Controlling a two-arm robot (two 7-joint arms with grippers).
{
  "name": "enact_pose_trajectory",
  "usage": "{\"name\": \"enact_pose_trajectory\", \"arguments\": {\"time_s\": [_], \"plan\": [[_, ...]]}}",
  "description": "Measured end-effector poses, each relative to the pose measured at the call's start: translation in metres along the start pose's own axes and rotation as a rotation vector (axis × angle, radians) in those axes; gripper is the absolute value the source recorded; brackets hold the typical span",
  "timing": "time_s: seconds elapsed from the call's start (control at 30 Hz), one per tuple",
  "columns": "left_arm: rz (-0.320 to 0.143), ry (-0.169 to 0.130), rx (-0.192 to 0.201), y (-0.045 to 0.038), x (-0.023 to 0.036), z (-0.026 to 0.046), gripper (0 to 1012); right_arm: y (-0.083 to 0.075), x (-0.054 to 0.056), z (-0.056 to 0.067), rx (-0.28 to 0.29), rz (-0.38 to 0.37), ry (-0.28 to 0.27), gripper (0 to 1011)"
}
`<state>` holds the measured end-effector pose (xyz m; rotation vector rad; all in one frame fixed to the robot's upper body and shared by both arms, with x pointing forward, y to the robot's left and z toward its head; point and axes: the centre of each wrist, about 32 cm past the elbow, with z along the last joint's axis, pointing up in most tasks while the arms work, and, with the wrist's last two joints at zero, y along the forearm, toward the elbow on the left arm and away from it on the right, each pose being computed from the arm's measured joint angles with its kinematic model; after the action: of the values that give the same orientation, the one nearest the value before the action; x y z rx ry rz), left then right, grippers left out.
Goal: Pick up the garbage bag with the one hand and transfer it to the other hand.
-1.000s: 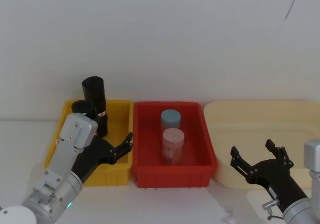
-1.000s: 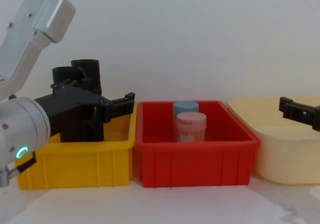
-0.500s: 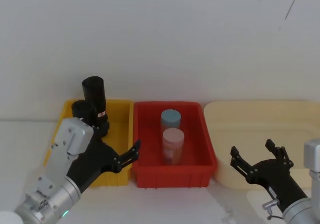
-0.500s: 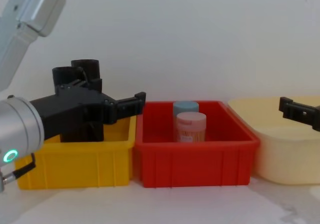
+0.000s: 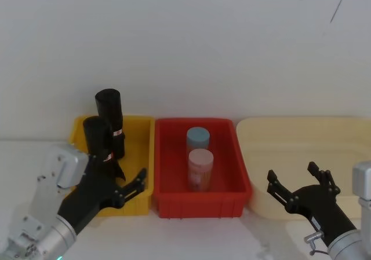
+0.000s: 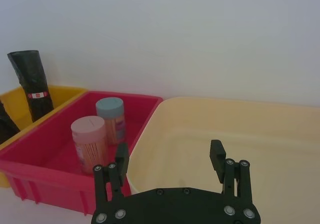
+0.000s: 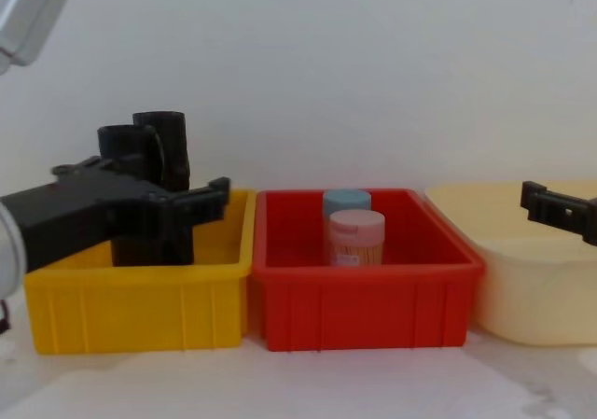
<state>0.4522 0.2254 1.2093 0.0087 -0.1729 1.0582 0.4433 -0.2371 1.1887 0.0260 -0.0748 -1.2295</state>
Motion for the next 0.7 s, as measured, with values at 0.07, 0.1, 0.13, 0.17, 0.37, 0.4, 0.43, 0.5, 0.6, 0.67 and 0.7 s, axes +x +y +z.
{"name": "enact_pose_trajectory", "arguments": {"time_s": [0.07,0.1,0.13,0.17,0.37,0.4,0.43,0.5,0.6,0.67,0.7], "plan": [[0.017,-0.002,0.006,0.0027,0.0007,0.0006,1001,0.0,0.0,0.0,0.0,0.0,0.0,999],[0.026,-0.003,0.009,0.0043,0.0011,0.0009,1001,0.0,0.0,0.0,0.0,0.0,0.0,999],[0.042,-0.004,0.015,0.007,0.0018,0.0013,1001,0.0,0.0,0.0,0.0,0.0,0.0,999],[0.05,-0.006,0.017,0.0082,0.0023,0.0016,1001,0.0,0.0,0.0,0.0,0.0,0.0,999],[0.125,-0.017,0.041,0.0188,0.0089,0.0043,1001,0.0,0.0,0.0,0.0,0.0,0.0,999],[0.131,-0.018,0.043,0.0194,0.0095,0.0044,1001,0.0,0.0,0.0,0.0,0.0,0.0,999],[0.143,-0.021,0.047,0.021,0.0116,0.0051,1001,0.0,0.0,0.0,0.0,0.0,0.0,999],[0.152,-0.024,0.051,0.0221,0.0137,0.0055,1001,0.0,0.0,0.0,0.0,0.0,0.0,999],[0.163,-0.028,0.059,0.0231,0.0175,0.0063,1001,0.0,0.0,0.0,0.0,0.0,0.0,999],[0.166,-0.028,0.067,0.0229,0.0211,0.0062,1001,0.0,0.0,0.0,0.0,0.0,0.0,999],[0.166,-0.027,0.07,0.0226,0.0222,0.0062,1001,0.0,0.0,0.0,0.0,0.0,0.0,999]]}}
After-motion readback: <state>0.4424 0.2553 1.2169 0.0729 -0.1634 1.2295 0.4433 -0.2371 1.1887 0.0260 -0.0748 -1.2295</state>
